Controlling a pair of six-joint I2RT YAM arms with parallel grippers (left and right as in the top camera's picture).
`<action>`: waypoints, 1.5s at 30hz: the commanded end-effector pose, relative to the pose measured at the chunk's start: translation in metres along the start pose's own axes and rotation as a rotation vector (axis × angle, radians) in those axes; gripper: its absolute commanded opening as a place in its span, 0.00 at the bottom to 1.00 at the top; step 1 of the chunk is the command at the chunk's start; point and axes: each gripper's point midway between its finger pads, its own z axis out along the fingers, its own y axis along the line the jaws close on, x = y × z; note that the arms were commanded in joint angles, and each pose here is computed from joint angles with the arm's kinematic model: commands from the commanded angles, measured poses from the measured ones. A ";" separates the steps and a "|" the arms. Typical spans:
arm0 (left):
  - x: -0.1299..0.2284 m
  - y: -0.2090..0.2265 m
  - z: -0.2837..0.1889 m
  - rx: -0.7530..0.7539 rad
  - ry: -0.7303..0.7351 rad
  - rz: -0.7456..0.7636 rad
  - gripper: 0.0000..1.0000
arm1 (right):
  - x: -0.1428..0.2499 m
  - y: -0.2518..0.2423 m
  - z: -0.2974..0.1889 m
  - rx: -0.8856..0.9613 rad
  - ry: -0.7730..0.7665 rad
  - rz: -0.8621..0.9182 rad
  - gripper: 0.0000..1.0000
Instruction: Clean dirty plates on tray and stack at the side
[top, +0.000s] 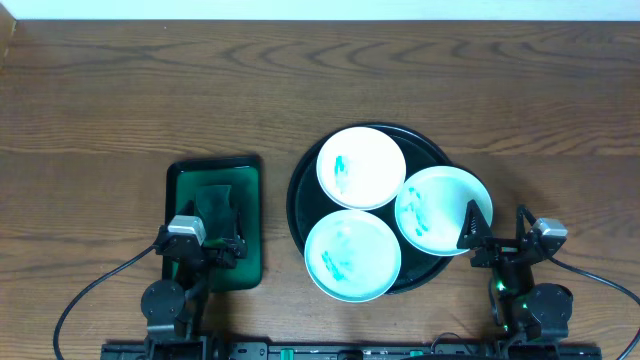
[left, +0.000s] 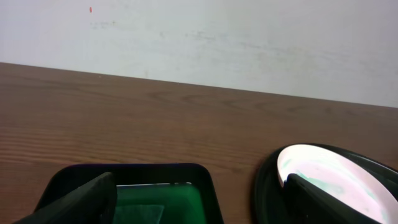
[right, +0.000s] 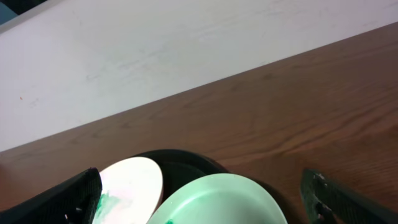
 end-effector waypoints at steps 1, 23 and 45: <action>0.015 0.000 0.001 0.008 0.047 0.008 0.85 | 0.000 -0.002 0.000 0.007 -0.002 0.009 0.99; 0.011 -0.008 -0.007 0.029 0.115 -0.057 0.86 | 0.000 -0.002 0.000 0.006 -0.002 0.009 0.99; -0.083 -0.029 -0.029 -0.092 0.755 -0.200 0.85 | 0.000 -0.002 0.000 0.007 -0.002 0.009 0.99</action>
